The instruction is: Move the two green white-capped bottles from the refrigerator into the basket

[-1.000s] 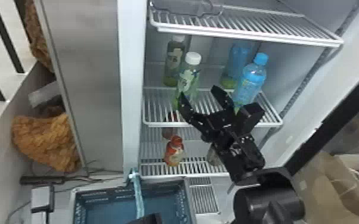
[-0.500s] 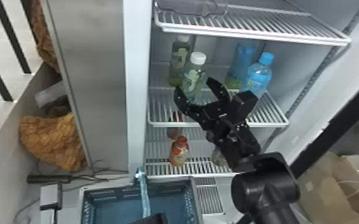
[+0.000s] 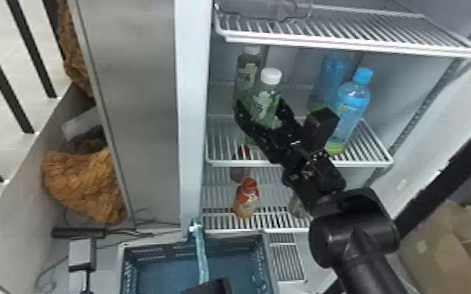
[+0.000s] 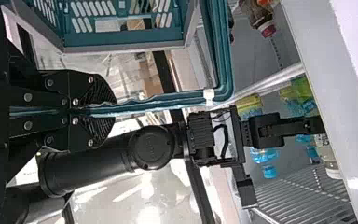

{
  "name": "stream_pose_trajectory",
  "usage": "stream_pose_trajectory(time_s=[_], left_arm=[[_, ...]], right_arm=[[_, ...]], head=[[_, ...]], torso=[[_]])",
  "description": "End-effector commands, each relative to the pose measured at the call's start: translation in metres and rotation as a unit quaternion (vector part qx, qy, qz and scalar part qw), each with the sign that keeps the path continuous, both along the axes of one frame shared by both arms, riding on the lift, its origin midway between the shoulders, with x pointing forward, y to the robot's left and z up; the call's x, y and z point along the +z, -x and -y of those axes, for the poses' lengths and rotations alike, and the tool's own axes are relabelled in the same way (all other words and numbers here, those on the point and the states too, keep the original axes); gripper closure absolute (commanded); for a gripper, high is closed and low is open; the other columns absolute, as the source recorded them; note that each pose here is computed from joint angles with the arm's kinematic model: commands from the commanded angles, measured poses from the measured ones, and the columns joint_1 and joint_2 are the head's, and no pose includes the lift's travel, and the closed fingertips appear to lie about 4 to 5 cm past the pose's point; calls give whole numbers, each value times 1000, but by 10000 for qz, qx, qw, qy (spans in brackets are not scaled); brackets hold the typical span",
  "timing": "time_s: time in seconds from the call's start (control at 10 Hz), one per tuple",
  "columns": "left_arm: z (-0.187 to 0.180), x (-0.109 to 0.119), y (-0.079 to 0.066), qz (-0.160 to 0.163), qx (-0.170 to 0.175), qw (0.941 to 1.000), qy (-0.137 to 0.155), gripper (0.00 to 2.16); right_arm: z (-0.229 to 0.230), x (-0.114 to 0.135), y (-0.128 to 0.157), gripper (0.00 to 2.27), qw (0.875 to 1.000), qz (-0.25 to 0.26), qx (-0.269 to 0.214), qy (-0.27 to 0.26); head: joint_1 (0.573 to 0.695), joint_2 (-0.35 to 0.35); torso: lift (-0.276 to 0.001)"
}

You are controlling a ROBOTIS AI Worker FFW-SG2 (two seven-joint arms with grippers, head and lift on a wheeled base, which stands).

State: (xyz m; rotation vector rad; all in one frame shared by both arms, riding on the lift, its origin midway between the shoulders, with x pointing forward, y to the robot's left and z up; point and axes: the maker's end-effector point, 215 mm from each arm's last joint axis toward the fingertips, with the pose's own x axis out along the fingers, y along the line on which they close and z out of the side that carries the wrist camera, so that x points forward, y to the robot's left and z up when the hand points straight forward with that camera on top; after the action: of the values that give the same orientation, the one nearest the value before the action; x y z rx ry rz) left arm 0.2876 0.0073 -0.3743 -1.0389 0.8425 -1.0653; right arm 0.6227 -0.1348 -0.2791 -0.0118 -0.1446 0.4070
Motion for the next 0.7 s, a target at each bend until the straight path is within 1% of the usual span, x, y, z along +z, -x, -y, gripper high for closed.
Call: stream_pose_trajectory(time_s=[0.0,0.4,0.6], left_arm=[[-2,-1,0,-13,19,10000,0,1188],[-2,-2,1,-35,28,10000,-3,1187],[-3,-2,1,-38,47,10000,5,1187]], right_arm=[[0,4,2,871,10000,36,-11,-16],[1,15,10,875,9998,167,-50,-24],[4,29,25,875,9995,305,-61,-63]], head=[[695,-156],[695,-153],[695,-157]], torso=[[-4],[-4],[-4]])
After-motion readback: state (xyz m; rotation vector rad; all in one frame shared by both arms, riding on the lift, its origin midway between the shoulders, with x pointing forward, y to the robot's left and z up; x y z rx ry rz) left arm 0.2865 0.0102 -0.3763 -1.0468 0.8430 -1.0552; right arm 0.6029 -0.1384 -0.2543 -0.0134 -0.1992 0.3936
